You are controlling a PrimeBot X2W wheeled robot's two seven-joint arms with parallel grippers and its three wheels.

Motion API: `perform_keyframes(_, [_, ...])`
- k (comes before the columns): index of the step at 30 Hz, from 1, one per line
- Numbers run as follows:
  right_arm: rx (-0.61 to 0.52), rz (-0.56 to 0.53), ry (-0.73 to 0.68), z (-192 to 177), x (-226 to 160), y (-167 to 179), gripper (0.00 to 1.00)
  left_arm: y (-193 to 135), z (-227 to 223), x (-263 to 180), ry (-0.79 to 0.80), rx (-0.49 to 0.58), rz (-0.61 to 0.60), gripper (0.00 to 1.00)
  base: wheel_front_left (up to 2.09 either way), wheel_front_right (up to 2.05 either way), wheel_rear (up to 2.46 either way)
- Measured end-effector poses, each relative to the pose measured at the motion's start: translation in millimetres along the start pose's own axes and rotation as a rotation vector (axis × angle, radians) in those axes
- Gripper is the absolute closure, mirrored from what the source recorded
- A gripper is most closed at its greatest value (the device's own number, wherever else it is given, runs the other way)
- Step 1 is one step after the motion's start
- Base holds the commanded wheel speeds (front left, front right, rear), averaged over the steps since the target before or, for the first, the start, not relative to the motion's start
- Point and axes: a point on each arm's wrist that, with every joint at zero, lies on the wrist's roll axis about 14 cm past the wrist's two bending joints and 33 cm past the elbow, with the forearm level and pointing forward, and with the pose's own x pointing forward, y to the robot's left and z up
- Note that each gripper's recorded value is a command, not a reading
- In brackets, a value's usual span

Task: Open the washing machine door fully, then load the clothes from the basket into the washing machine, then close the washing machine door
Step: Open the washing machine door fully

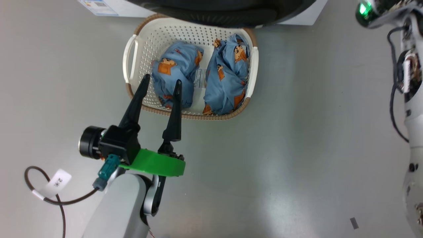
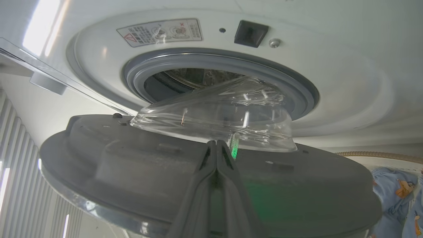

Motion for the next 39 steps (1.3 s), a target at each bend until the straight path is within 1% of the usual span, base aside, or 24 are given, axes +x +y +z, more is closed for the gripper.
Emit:
perform_keyframes(3, [0.025, 0.019, 0.016, -12, -6, 2, 1.00, -2, 4, -1, -0.007, 0.000, -0.005, 0.00, 0.00, 0.00, 0.00])
perform_keyframes(9, [0.037, 0.026, 0.052, -39, -15, 7, 1.00, -8, 11, -4, -0.020, 0.008, -0.022, 0.00, 0.00, 0.00, 0.00])
perform_keyframes(18, [0.054, 0.027, 0.098, -81, -29, 16, 1.00, -16, 12, -24, -0.005, 0.014, -0.040, 0.00, 0.00, 0.00, 0.00])
perform_keyframes(29, [0.076, -0.003, 0.128, -129, -41, 25, 1.00, -19, 23, -51, -0.012, 0.017, -0.050, 0.00, 0.00, 0.00, 0.00])
perform_keyframes(32, [0.097, -0.009, 0.134, -142, -43, 27, 1.00, -19, 26, -59, -0.014, 0.018, -0.047, 0.00, 0.00, 0.00, 0.00])
perform_keyframes(39, [0.143, -0.001, 0.206, -192, -40, 38, 1.00, -12, 32, -78, -0.025, 0.020, -0.019, 0.00, 0.00, 0.00, 0.00])
